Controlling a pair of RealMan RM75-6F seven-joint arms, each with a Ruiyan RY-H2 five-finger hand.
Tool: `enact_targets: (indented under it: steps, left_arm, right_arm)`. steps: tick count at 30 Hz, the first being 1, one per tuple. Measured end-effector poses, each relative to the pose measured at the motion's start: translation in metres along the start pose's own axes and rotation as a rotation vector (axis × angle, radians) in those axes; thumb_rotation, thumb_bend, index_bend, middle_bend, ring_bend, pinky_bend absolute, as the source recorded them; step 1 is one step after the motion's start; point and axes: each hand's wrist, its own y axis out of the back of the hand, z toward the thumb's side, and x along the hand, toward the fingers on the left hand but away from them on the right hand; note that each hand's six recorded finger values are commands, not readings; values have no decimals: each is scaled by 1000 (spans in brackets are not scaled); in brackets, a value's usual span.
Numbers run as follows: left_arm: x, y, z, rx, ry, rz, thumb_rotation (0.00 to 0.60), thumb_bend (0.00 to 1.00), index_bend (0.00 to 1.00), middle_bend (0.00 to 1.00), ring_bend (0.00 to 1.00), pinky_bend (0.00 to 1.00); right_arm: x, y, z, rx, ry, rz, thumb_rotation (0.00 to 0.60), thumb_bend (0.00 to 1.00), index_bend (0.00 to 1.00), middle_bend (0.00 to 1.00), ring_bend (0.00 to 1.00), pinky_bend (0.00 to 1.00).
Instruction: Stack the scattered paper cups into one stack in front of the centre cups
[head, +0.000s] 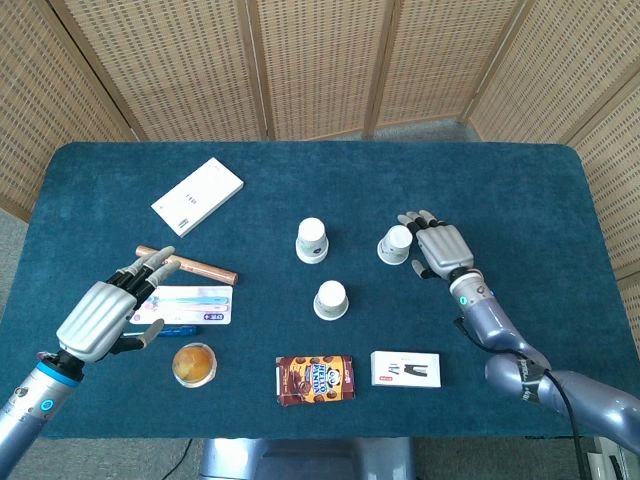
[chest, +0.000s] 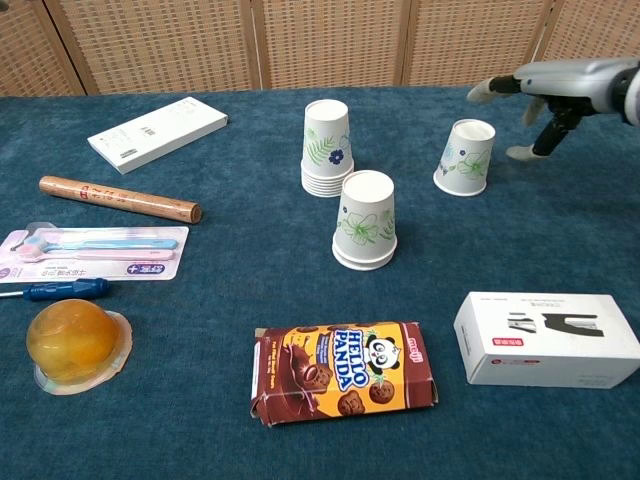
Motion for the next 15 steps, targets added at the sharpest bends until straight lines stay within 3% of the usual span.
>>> enact_targets:
  steps: [15]
  left_arm:
    - [-6, 5, -12, -44, 6, 17, 600, 459, 0, 0, 0, 223]
  right_arm:
    - [-29, -9, 19, 51, 7, 61, 599, 447, 0, 0, 0, 258]
